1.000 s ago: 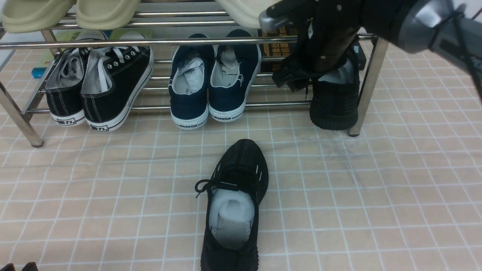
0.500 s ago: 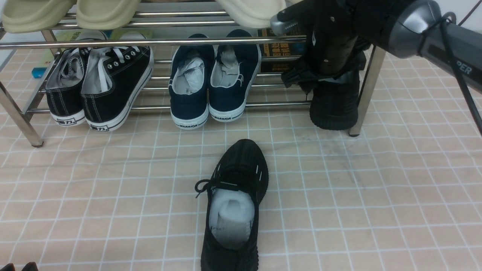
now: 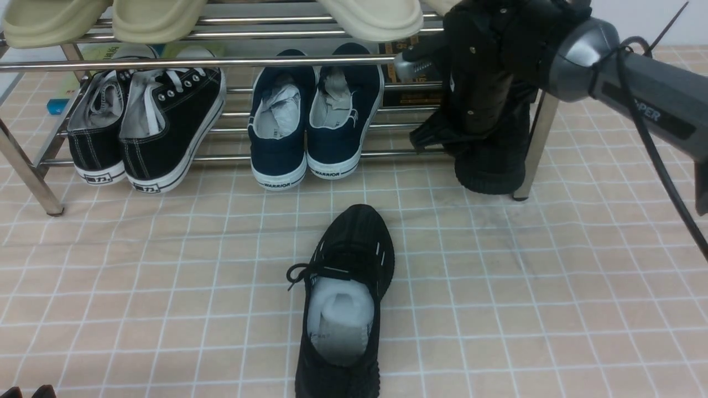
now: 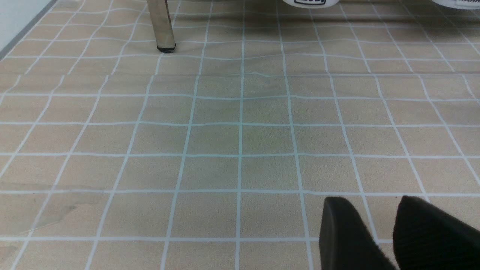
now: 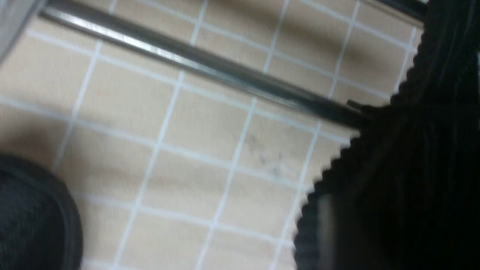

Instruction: Take the shoes off the shelf from the light coffee tablecloth by hand.

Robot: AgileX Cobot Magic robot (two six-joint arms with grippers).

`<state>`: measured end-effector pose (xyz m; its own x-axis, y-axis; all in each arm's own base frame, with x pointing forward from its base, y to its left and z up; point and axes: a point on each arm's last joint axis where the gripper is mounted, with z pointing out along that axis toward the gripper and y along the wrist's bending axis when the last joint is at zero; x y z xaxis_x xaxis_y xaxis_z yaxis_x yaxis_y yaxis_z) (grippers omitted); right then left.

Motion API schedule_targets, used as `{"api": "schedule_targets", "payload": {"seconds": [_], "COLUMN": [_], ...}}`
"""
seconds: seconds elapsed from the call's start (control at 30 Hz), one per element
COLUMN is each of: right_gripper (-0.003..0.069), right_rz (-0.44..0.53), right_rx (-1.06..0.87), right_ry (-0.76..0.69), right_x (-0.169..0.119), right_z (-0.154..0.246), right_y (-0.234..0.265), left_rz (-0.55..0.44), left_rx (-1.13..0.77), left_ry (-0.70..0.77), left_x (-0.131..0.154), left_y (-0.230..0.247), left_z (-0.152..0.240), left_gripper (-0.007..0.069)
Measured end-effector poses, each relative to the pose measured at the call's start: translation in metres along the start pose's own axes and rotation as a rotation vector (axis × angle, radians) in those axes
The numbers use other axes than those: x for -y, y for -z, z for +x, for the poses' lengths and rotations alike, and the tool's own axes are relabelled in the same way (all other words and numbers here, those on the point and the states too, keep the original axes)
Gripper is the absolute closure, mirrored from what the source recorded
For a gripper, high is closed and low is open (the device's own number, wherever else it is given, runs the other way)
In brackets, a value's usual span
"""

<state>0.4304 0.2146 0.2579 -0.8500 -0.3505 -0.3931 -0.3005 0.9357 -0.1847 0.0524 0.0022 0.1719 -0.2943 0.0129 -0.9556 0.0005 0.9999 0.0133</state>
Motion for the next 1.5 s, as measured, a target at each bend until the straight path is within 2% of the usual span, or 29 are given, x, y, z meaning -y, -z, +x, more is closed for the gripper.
{"api": "schedule_targets", "payload": {"seconds": [0.07,0.13,0.17,0.4,0.47,0.7,0.93,1.1,1.5], "right_gripper": [0.0596,0.0652,0.0657,0.0657,0.0655,0.0652,0.0649,0.0648,0.0648], "right_rz": [-0.02,-0.051,-0.066,-0.282,-0.309,-0.341,-0.358,-0.362,-0.302], "right_rx": [-0.027,-0.046,-0.056,-0.041,-0.014,-0.002,-0.1,-0.154,-0.164], "right_ry": [0.018,0.03,0.035,0.027,0.038,0.112,0.217,0.258,0.149], "right_x": [-0.001,-0.002,-0.003,-0.013,-0.016,-0.032,-0.063,-0.084,-0.084], "right_z": [0.002,0.004,0.005,0.014,0.019,0.053,0.1,0.119,0.121], "right_y": [0.001,0.005,0.007,0.059,0.082,0.126,0.133,0.128,0.124], "left_rz": [0.0,0.0,0.0,0.0,0.0,0.0,0.0,0.0,0.0], "left_rx": [0.0,0.0,0.0,0.0,0.0,0.0,0.0,0.0,0.0], "left_ry": [0.0,0.0,0.0,0.0,0.0,0.0,0.0,0.0,0.0], "left_x": [0.0,0.0,0.0,0.0,0.0,0.0,0.0,0.0,0.0], "left_y": [0.0,0.0,0.0,0.0,0.0,0.0,0.0,0.0,0.0], "left_z": [0.0,0.0,0.0,0.0,0.0,0.0,0.0,0.0,0.0], "left_gripper": [0.0386,0.0386,0.0386,0.0386,0.0386,0.0386,0.0386,0.0386,0.0386]}}
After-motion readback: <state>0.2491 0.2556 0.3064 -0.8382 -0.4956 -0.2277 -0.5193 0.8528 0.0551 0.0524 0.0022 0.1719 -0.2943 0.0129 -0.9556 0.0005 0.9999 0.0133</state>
